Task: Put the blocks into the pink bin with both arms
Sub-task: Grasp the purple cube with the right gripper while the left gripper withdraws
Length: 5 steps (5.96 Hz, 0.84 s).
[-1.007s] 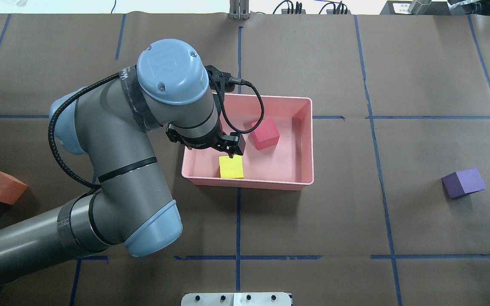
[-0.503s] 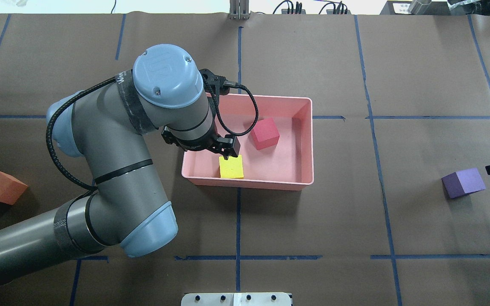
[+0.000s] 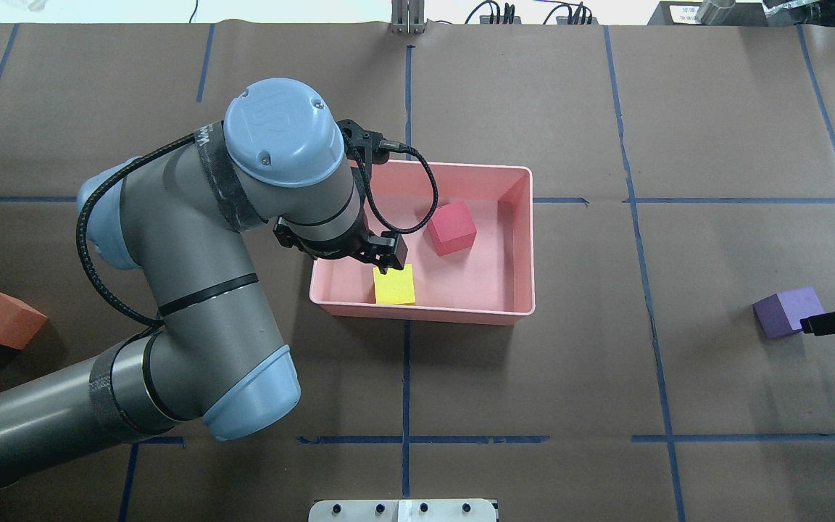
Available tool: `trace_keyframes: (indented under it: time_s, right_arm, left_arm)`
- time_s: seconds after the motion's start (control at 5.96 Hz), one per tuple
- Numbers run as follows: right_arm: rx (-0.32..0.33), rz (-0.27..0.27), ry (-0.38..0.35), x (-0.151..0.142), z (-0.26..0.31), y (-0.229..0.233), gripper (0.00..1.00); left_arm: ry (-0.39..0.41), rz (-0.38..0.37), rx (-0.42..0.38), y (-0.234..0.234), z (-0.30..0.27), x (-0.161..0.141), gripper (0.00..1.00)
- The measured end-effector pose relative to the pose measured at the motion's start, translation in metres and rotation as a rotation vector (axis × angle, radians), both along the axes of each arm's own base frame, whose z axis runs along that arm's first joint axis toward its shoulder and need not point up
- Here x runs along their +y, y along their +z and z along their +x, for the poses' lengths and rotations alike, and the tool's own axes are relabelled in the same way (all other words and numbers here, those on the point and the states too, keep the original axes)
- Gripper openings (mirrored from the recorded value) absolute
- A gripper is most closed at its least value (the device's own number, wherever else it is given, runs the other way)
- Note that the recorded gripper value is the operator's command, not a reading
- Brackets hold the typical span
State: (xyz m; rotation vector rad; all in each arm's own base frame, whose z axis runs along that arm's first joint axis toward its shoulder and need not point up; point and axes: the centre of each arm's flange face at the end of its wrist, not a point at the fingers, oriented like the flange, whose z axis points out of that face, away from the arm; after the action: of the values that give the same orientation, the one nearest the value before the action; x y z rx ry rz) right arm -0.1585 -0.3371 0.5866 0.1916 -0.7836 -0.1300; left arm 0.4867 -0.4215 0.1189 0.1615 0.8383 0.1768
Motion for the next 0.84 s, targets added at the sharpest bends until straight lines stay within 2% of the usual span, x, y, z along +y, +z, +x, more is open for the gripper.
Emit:
trace_keyframes:
  time_s: [0.67, 0.84]
  right_arm:
    - [0.024, 0.004, -0.051, -0.018, -0.035, 0.025, 0.99]
    - [0.03, 0.005, -0.064, -0.021, -0.042, 0.03, 0.77]
  left_arm:
    - [-0.001, -0.001, -0.007, 0.005, 0.001, 0.001, 1.0]
    - [0.0, -0.004, -0.013, 0.01, 0.001, 0.001, 1.0]
